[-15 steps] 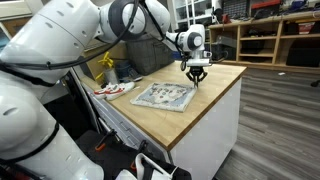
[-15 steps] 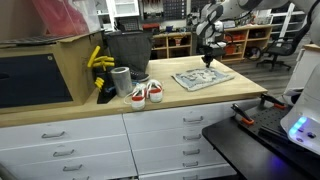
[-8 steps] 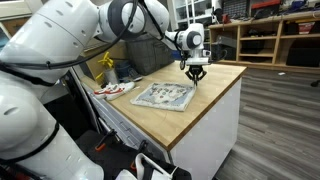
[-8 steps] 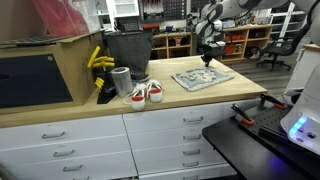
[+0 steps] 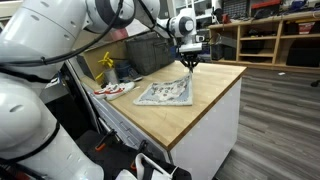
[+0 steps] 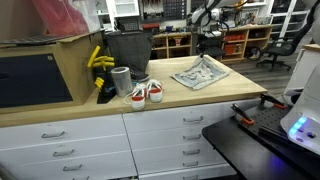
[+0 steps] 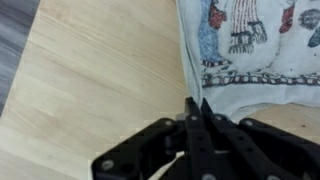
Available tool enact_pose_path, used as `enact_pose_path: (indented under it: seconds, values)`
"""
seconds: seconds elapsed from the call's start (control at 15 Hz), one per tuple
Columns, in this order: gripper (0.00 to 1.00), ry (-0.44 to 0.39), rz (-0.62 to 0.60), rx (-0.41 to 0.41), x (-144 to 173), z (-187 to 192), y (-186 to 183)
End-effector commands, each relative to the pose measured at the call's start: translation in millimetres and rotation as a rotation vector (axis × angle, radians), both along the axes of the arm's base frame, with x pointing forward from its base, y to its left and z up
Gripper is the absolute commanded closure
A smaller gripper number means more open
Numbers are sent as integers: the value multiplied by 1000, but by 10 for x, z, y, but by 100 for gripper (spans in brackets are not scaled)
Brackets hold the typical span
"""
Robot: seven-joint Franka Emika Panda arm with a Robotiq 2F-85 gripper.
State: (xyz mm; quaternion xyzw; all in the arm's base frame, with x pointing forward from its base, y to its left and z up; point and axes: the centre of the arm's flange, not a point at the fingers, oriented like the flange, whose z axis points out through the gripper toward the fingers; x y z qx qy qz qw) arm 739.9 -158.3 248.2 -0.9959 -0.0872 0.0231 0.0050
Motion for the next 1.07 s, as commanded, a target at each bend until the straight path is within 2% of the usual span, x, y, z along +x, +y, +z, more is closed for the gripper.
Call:
enact_pose_path:
  seconds: [0.0,0.6,1.0]
  values:
    - [99,-24,16,-29,-218,205,250]
    - [99,-78,125,-67,-504,436,852]
    - [99,-58,169,-88,-767,580,1057]
